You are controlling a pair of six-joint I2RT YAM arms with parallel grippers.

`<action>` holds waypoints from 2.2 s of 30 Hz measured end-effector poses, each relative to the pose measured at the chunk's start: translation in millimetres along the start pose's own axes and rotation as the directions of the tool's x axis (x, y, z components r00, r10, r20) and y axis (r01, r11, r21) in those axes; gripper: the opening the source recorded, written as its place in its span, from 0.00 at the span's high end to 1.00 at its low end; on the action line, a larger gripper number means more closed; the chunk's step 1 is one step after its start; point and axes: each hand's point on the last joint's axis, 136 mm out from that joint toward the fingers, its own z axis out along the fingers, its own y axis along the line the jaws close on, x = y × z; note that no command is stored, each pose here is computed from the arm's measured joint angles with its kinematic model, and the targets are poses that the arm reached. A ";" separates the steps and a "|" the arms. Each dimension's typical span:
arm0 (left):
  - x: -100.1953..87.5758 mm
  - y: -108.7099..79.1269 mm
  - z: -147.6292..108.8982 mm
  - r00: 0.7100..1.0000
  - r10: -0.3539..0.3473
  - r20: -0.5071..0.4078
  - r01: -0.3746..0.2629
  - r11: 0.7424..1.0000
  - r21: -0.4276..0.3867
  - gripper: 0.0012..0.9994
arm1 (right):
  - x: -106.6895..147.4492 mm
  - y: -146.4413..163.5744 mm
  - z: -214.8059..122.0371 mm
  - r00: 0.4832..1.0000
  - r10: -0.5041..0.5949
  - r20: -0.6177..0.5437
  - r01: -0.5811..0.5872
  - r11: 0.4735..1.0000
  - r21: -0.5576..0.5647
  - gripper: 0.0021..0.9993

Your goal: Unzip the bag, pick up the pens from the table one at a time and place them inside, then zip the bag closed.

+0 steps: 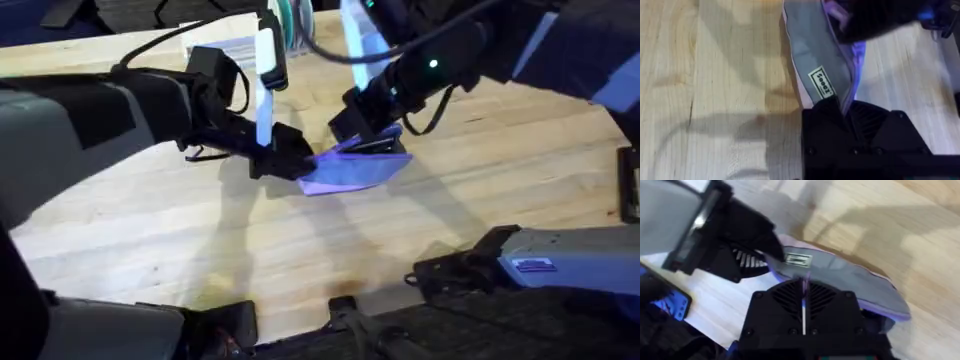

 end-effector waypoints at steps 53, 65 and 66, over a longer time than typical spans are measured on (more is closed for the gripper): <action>-4.5 -2.2 1.8 1.000 0.009 0.018 -0.010 1.000 0.012 0.96 | 46.6 -185.1 11.2 0.836 0.543 -0.078 -0.528 0.835 0.153 0.83; -1.0 -1.8 1.9 1.000 0.004 0.003 -0.004 1.000 0.007 0.96 | 4.6 -160.7 -41.7 0.870 0.486 0.084 -0.488 0.873 0.009 0.00; -1.0 -1.8 1.9 1.000 0.008 0.003 -0.008 1.000 0.007 0.85 | 3.6 -158.6 -44.9 0.873 0.479 0.092 -0.481 0.877 0.004 0.00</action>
